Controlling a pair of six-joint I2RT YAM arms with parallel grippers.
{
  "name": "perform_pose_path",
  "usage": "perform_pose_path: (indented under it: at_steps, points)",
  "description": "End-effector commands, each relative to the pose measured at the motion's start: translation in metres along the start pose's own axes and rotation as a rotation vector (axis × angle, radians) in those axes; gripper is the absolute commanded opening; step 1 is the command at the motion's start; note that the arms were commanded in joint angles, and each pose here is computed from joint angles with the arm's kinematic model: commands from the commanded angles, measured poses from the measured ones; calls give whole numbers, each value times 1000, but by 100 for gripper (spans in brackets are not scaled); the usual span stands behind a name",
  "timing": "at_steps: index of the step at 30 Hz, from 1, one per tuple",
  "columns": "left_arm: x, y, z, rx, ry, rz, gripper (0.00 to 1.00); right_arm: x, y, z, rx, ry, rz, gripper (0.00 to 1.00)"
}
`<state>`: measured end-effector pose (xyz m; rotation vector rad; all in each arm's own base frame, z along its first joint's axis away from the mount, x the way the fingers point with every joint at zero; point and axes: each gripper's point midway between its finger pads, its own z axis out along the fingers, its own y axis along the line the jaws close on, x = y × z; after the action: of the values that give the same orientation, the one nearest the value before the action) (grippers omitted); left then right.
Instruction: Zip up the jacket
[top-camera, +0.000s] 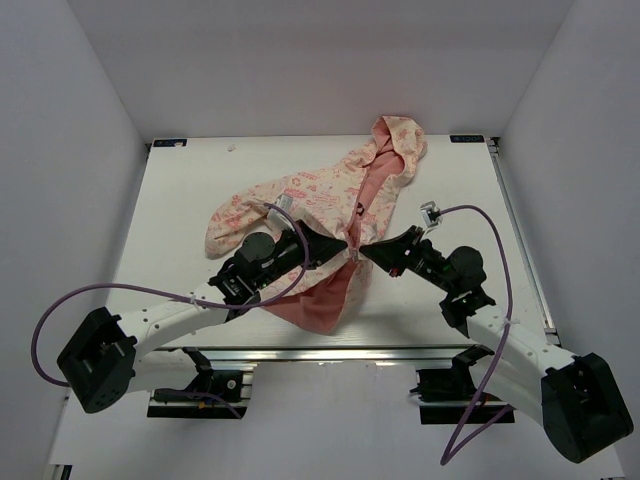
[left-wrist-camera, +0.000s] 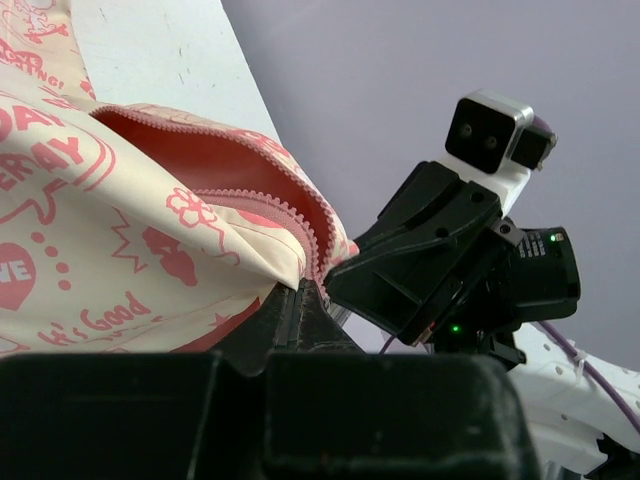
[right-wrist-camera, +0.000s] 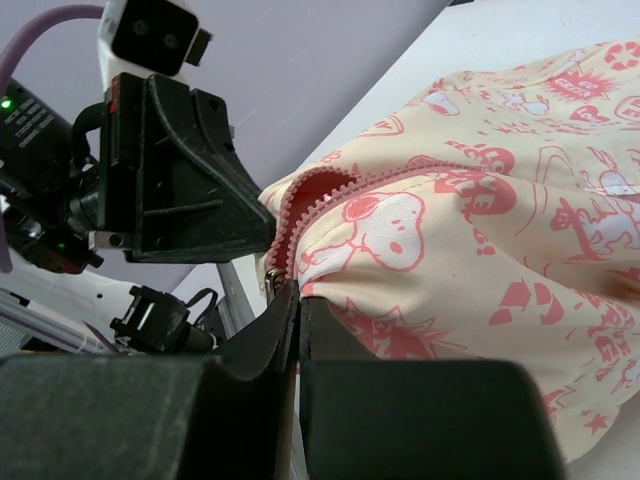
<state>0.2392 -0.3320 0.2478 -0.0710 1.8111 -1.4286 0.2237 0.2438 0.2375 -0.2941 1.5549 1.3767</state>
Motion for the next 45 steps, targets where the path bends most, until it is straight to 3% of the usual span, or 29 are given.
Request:
perform_pose_path:
  at_steps: [1, 11, 17, 29, 31, 32, 36, 42, 45]
  points:
    - [-2, -16, -1, 46, -6, 39, 0, -27, 11, 7, -1, -63, -31, 0]
    - [6, -10, 6, -8, 21, 40, 0, -27, 17, 6, -20, -59, -32, 0]
    - [-4, -2, 6, -85, -25, 43, 0, -27, 19, 5, -29, -52, -47, 0]
    - [6, -21, 8, -9, 45, 106, 1, -24, 3, 12, 49, -33, 11, 0]
    - [8, -22, 10, -12, 61, 106, 3, -23, 2, 12, 52, -25, 17, 0]
    - [10, -23, 11, -7, 71, 104, 13, -24, 3, 12, 51, -26, 13, 0]
    - [12, -24, 9, 5, 77, 93, 26, -18, 2, 11, 51, 1, -4, 0]
    - [13, -24, 11, 7, 81, 96, 38, -14, 4, 10, 36, 17, -3, 0]
    - [14, -24, 12, 1, 92, 101, 39, -17, 5, 9, 40, 5, -10, 0]
